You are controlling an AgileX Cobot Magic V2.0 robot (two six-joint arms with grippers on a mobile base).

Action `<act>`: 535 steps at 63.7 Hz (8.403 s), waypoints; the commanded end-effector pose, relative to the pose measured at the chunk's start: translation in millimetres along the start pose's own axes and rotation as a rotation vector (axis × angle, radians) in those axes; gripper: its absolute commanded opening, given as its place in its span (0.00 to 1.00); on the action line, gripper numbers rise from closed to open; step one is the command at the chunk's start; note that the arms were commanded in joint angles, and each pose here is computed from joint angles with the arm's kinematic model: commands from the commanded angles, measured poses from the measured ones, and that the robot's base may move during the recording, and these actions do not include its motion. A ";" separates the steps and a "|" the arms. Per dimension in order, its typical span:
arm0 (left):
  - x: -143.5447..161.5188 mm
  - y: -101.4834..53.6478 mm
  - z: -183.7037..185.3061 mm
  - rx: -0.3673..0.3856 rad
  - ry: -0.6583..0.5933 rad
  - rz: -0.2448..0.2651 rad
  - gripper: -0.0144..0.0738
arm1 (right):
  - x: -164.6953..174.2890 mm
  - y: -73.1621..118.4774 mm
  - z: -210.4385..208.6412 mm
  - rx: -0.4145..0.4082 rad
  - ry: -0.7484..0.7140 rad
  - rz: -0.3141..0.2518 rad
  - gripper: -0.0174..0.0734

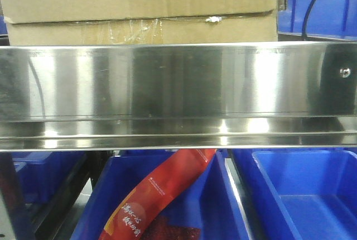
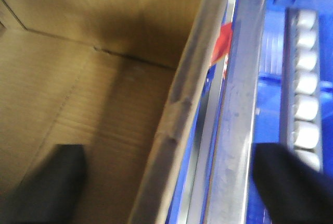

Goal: Grab carton from right shelf to conveyor
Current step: 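Pinch the carton walls with both grippers and lift it off the shelf, then hold the carton with both grippers and pull it back from the shelf, then hold the carton in both grippers while the base turns away from the shelf, then keep the carton gripped while the base drives past the seated person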

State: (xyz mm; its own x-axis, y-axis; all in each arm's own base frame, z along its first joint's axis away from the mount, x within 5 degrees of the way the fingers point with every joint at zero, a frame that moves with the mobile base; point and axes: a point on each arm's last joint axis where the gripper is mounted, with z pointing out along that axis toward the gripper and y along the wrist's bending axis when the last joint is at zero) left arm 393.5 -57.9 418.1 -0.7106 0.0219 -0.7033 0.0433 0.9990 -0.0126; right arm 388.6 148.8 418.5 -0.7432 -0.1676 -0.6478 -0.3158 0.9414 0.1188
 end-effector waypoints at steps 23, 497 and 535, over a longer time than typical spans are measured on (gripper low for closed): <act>4.4 1.7 0.6 -0.016 0.058 -0.003 0.15 | -2.5 -0.5 -8.2 0.010 -0.025 -0.006 0.11; 58.9 -42.7 -179.3 0.047 -0.193 0.039 0.15 | 43.1 18.0 -174.5 0.002 -0.423 -0.097 0.11; 58.6 -41.9 -179.4 0.037 -0.197 0.042 0.15 | 43.1 18.0 -174.5 0.002 -0.423 -0.097 0.11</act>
State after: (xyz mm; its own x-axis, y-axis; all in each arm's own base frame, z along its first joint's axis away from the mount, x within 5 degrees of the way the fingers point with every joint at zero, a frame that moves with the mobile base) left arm 228.5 -91.1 501.4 -0.5702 0.0447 -0.8203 0.0799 0.9968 -0.0012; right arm 249.2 109.6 512.5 -0.4859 -0.1500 -0.8611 -0.3782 0.9242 0.0524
